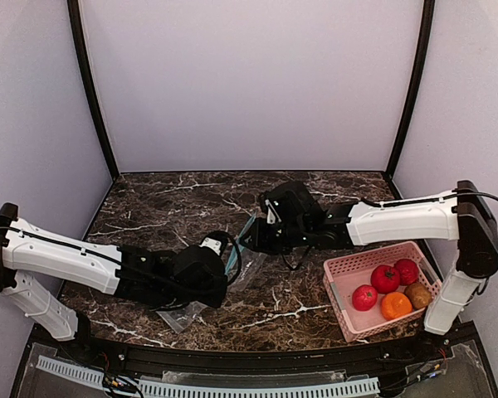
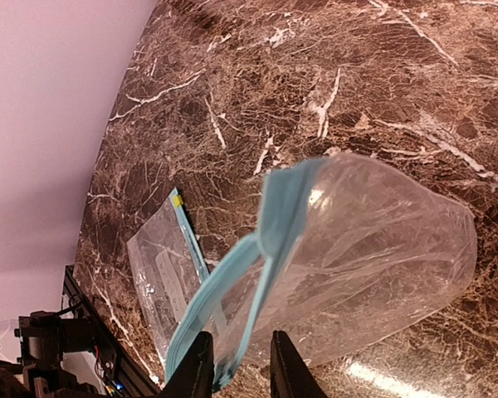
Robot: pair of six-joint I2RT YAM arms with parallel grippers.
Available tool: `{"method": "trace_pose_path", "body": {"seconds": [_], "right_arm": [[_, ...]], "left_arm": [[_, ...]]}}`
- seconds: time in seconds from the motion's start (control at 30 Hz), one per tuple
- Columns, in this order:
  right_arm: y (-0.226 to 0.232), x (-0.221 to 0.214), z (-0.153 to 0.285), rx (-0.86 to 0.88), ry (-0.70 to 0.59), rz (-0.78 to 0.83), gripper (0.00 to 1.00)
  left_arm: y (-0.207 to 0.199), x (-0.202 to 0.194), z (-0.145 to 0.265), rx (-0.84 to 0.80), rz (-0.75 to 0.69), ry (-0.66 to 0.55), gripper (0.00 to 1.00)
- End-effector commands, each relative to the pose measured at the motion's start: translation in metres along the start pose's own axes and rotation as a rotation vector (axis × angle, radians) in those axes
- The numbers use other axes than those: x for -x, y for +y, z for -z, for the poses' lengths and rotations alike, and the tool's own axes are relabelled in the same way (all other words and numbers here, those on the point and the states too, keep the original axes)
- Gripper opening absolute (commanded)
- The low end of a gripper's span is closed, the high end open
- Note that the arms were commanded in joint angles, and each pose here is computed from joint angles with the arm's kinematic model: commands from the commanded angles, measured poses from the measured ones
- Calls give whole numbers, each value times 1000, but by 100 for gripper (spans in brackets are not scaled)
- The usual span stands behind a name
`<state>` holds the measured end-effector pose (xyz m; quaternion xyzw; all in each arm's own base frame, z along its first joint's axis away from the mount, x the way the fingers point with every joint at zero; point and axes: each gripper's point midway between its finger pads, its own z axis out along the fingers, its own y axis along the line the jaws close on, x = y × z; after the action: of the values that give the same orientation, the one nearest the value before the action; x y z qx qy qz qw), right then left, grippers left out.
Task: Place the food in the zip-top bag and seal the zipper
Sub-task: Pass from the left arm to the right
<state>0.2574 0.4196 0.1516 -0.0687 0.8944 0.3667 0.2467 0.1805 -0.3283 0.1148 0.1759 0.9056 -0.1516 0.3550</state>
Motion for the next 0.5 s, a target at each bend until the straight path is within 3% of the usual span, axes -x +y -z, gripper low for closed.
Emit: {"method": "trace_pose_path", "body": {"seconds": [0.0,0.3,0.47], "right_arm": [[-4,1,-8,-44,-4,3,23],[-4,1,-14,-50,7,-3,14],[2,4,-9,-21,-7,4,0]], "left_arm": [[3,-10,-1,-1,-6,11,1],[1,-12,-1,-26,6,9,1],[-2,-14,0,-52,20,14,1]]}}
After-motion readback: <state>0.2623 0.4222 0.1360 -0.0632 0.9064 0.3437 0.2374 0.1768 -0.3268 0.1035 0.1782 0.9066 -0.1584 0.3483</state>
